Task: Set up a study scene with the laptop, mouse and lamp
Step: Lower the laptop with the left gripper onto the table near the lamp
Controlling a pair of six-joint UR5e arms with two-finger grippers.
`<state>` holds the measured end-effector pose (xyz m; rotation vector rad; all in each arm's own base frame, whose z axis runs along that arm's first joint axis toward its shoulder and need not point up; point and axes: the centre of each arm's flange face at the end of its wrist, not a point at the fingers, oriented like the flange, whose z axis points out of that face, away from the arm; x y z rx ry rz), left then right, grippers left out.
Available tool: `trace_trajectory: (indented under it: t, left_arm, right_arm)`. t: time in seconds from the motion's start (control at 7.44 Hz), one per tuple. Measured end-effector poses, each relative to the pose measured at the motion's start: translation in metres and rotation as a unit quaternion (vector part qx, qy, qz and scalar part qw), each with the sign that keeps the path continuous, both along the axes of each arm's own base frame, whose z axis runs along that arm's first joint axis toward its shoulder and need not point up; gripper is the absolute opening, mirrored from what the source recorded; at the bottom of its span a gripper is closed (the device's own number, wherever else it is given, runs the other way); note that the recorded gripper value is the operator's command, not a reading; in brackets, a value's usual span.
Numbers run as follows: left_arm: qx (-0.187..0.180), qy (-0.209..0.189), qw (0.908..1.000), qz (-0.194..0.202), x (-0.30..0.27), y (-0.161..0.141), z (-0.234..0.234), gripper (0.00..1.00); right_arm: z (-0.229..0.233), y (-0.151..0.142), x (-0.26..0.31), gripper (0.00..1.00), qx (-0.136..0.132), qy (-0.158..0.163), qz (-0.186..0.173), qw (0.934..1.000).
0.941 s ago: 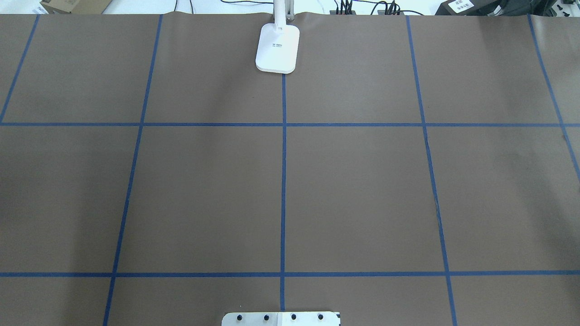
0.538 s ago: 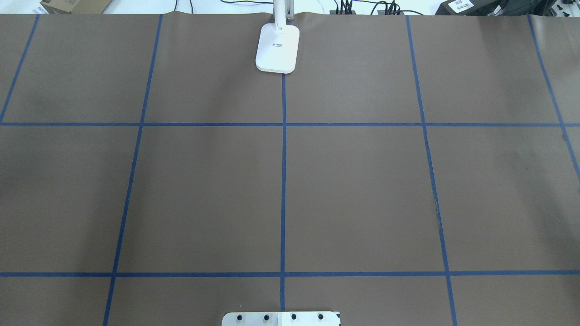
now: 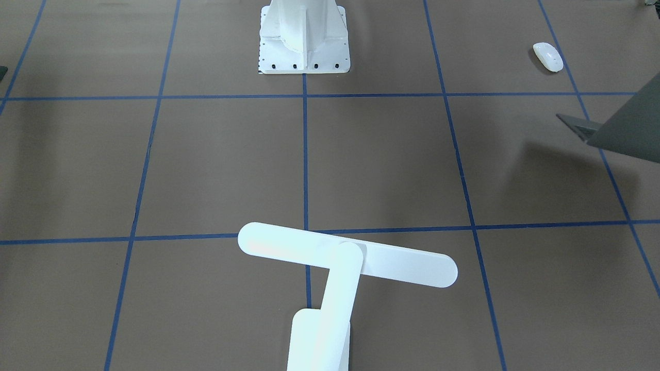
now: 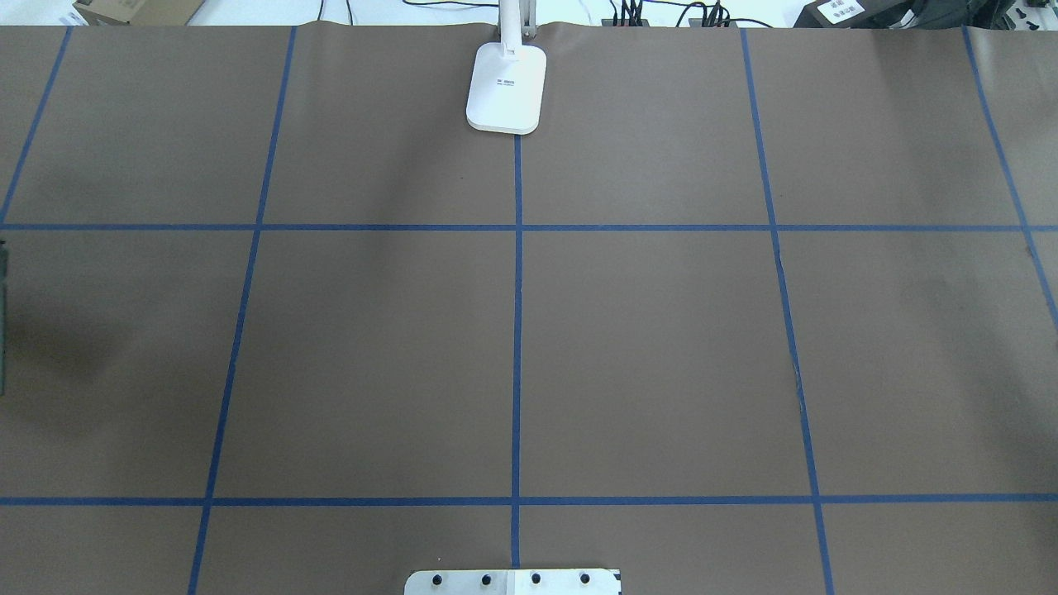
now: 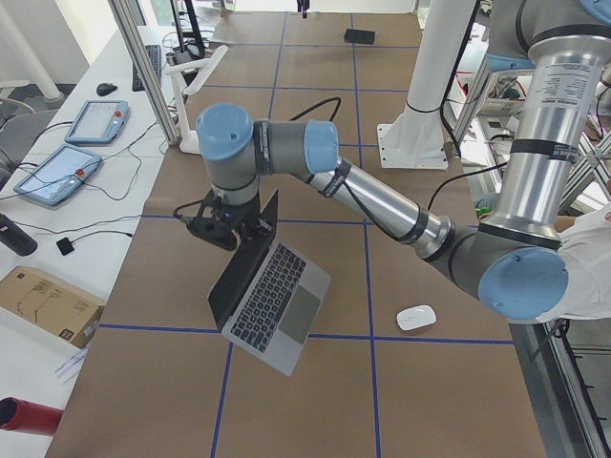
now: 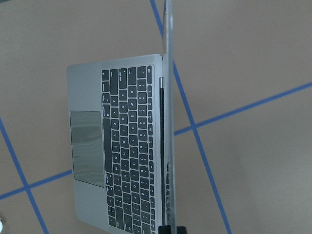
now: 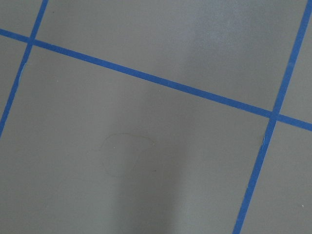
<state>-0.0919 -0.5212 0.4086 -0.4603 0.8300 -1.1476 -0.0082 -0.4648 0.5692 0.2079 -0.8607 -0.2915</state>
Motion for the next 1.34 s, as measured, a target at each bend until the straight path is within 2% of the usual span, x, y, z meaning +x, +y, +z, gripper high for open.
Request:
trace_trajectory:
  t: [0.27,0.67,0.94,1.34]
  left_arm:
    - [-0.005,0.017,0.9998,-0.007,0.093,0.002,-0.107,0.00]
    - [-0.045,0.040,0.9981,-0.014,0.246,0.026,-0.246,0.00]
    - [-0.065,0.039,0.9967,-0.028,0.341,0.026,-0.298,0.00]
    - [-0.093,0.046,0.9936,-0.046,0.423,-0.003,-0.330,0.00]
  right_arm:
    - [0.003,0.000,0.000,0.99,-0.001,0.002,0.001,1.0000]
    - [0.010,0.002,0.001,0.99,-0.008,0.004,0.001,1.0000]
    - [0.013,0.003,0.001,0.99,-0.012,0.004,0.001,0.9999]
    - [0.016,0.004,0.001,0.99,-0.015,0.005,0.001,0.9999]
